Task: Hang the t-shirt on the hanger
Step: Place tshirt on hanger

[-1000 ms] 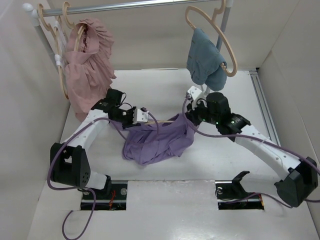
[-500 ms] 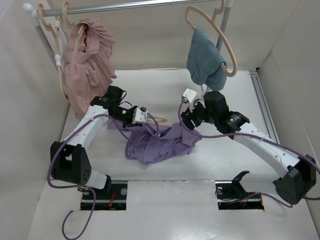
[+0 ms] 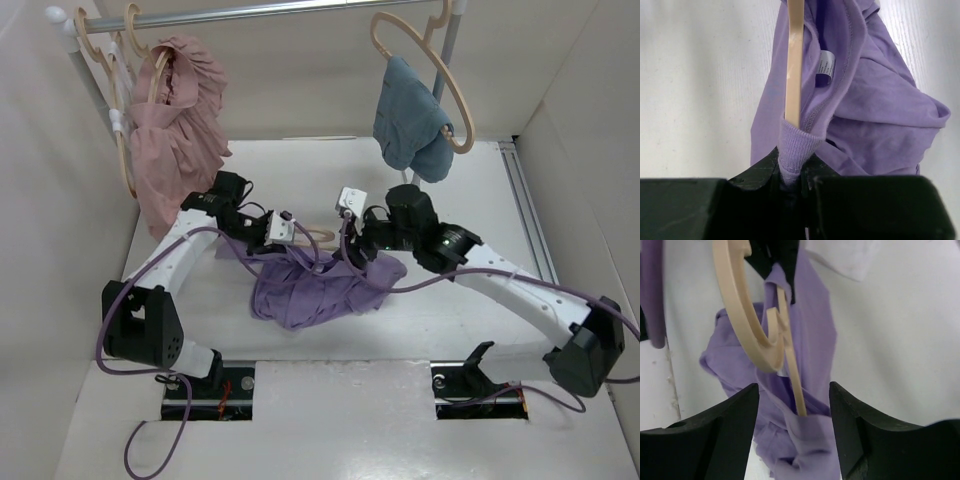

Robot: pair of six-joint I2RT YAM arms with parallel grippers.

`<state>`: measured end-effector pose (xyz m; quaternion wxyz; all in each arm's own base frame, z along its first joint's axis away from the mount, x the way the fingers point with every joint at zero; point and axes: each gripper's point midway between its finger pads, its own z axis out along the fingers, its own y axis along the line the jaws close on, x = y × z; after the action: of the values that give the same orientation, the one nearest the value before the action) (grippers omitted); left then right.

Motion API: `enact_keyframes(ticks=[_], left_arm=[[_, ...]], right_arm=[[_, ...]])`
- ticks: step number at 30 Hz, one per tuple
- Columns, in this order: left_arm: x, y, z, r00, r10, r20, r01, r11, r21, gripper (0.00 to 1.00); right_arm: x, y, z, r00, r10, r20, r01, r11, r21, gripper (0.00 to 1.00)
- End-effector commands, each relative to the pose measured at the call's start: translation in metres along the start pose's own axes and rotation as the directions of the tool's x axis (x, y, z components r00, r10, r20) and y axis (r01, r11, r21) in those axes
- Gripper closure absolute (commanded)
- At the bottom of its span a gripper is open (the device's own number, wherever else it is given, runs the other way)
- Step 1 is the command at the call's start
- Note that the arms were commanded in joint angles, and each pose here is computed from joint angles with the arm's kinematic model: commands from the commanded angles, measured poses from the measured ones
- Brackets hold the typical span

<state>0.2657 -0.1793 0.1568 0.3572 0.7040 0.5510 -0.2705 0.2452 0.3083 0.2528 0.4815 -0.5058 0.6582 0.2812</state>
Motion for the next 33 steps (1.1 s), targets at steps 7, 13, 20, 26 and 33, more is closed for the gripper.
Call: enact_keyframes(ticks=[7,13,20,26,33], left_arm=[[-0.038,0.008,-0.005,0.988,-0.031,0.15,0.031,1.0,-0.003,1.0],[-0.047,0.004,-0.006,0.981,-0.048,0.19,0.044,0.999,0.026,1.0],[-0.031,0.019,-0.011,0.973,-0.161,0.168,0.166,0.986,-0.011,0.92],[-0.011,0.036,-0.02,0.989,-0.133,0.072,0.139,0.986,-0.094,0.71],[-0.01,0.052,-0.025,0.988,-0.14,0.066,0.148,0.979,-0.143,0.57]], right_arm=[[-0.002,0.008,0.041,0.998,0.001,0.057,0.005,0.994,-0.105,0.37],[0.016,-0.004,0.064,0.999,0.033,0.013,-0.032,0.997,-0.072,0.61],[0.008,-0.009,0.053,0.993,0.108,0.048,-0.105,0.992,-0.066,1.0],[-0.005,0.001,0.015,0.989,0.092,0.119,-0.084,0.994,-0.066,1.0],[-0.003,-0.002,0.0,0.988,0.119,0.102,-0.117,0.993,-0.023,1.0]])
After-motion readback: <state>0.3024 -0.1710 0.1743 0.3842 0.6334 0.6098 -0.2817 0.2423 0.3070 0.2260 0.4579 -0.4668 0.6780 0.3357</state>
